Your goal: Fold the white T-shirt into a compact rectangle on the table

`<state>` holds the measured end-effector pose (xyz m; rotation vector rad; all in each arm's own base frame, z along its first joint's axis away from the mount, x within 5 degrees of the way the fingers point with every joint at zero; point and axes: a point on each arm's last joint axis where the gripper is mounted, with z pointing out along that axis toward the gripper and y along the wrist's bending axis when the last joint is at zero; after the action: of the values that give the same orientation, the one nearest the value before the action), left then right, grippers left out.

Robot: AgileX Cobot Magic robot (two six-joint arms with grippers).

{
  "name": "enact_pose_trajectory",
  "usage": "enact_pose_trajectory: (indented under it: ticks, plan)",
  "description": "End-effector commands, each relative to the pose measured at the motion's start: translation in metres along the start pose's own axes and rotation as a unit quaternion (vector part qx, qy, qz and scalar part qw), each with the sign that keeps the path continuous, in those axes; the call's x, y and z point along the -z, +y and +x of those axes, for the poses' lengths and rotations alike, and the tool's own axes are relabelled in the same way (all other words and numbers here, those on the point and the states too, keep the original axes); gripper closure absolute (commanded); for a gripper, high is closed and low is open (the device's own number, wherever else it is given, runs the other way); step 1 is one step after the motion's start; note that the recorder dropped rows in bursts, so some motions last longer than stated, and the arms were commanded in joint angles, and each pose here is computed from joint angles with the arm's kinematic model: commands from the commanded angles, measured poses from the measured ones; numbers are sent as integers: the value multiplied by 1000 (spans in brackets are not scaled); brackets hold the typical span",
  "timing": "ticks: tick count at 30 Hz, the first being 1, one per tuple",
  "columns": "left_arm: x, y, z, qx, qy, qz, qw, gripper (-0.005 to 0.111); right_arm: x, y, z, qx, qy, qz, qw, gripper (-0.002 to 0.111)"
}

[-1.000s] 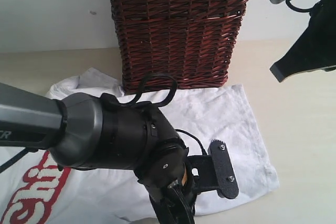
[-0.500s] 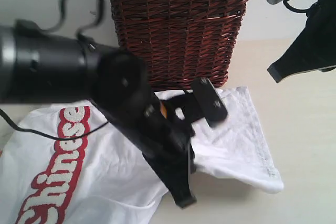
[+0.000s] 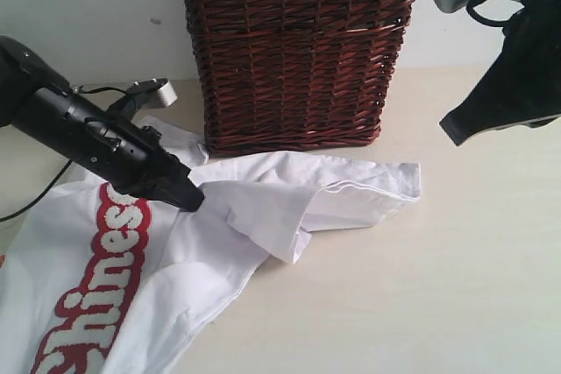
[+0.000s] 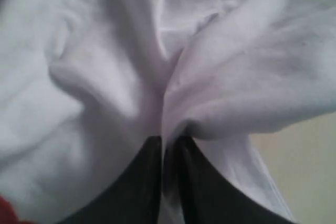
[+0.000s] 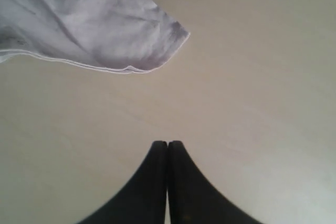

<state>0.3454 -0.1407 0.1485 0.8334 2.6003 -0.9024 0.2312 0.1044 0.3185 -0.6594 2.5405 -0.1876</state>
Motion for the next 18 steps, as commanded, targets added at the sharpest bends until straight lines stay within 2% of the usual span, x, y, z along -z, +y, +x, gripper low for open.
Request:
enact_pose_trajectory:
  ticks: [1,4,6,10,13,15,18]
  plan:
    - [-5,17,2,35,-12,-17,999,65,-1,8,4,30,2,-46,998,105]
    - [-7,20,1,42,-20,-23,999,52,-10,29,12,119,8,-142,983,105]
    - [-6,19,0,48,-27,-21,998,50,-19,45,16,152,7,-217,964,102]
    - [-6,19,-1,52,-32,-18,998,50,-39,76,24,194,-3,-360,913,88]
    - [-6,19,-1,52,-32,-18,998,50,-59,89,29,205,7,-405,891,75]
    - [-6,19,-2,53,-33,-17,998,50,-71,93,33,207,27,-414,886,67]
    - [-6,18,-3,58,-38,-14,997,50,-93,97,38,215,62,-416,881,63]
